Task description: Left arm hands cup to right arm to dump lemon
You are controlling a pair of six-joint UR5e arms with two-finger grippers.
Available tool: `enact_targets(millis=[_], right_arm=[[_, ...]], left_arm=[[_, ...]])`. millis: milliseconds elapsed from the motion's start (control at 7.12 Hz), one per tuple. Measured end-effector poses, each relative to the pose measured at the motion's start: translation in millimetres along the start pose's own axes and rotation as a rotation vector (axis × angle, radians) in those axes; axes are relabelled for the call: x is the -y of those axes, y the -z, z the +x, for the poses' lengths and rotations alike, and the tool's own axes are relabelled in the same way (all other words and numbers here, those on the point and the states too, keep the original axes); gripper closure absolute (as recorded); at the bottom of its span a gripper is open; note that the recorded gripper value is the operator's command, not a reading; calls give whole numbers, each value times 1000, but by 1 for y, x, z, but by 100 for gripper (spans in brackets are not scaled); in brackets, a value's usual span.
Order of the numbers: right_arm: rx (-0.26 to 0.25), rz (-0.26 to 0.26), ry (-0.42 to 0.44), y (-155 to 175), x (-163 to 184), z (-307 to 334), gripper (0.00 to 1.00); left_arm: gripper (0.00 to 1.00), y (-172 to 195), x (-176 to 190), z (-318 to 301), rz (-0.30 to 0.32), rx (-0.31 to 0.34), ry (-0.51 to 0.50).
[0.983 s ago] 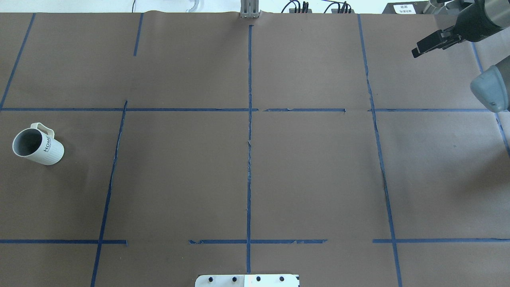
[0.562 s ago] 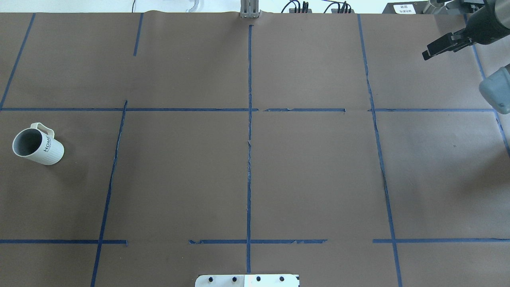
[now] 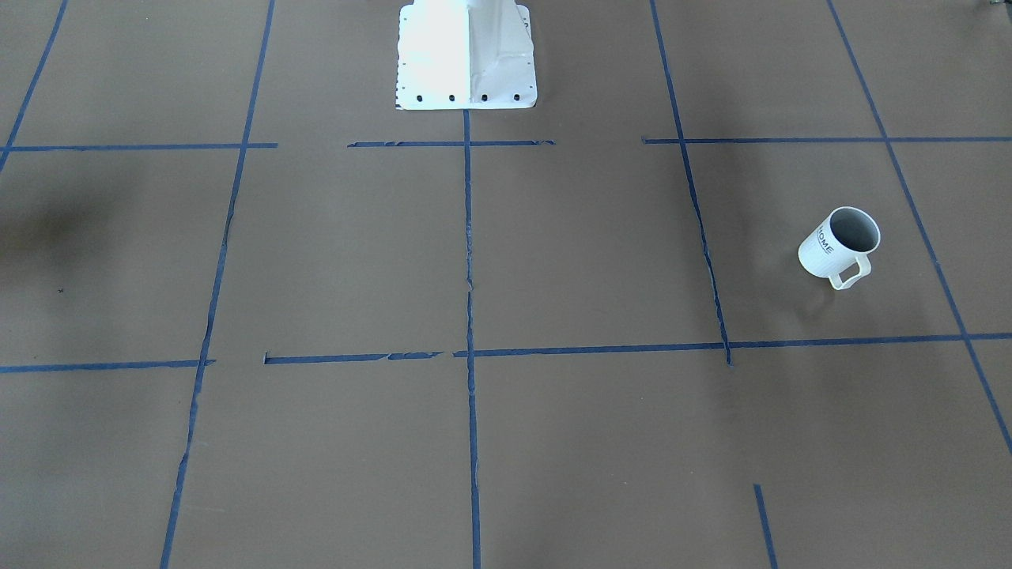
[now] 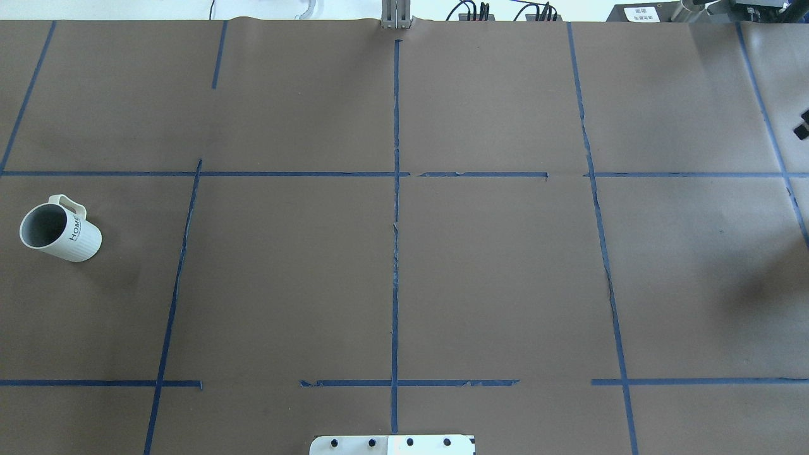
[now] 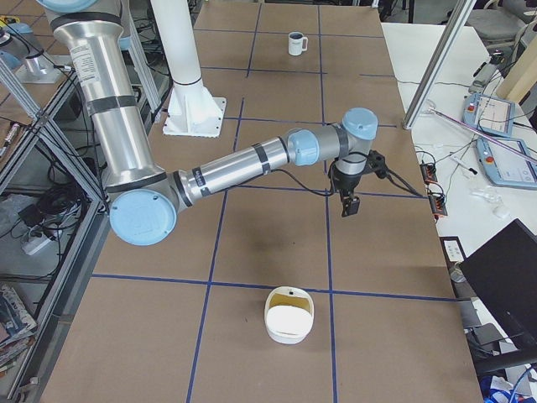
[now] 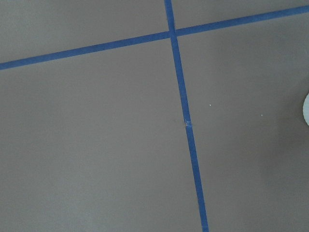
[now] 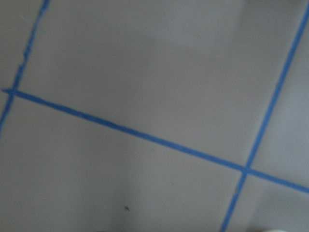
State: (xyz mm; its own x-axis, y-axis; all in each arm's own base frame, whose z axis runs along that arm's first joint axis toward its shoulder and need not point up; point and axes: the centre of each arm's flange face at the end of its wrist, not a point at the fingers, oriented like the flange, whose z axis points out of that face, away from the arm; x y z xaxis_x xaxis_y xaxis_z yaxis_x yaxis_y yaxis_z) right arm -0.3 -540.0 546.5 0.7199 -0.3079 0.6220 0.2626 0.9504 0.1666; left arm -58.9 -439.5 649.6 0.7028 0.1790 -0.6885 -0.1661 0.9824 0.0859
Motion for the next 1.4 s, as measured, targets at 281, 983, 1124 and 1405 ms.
enact_targets(millis=[281, 983, 1124, 1405], right_arm=[[9, -46, -75, -19, -93, 61, 0], [-2, -26, -100, -41, -156, 81, 0], [-3, -22, -95, -40, -156, 80, 0], [-3, -19, -84, -40, -155, 79, 0]], left_arm=[[0, -4, -4, -3, -11, -7, 14], [0, -4, -8, -3, -8, 0, 14], [0, -6, -10, -4, -11, 2, 15], [0, -10, -15, -7, -21, 2, 22]])
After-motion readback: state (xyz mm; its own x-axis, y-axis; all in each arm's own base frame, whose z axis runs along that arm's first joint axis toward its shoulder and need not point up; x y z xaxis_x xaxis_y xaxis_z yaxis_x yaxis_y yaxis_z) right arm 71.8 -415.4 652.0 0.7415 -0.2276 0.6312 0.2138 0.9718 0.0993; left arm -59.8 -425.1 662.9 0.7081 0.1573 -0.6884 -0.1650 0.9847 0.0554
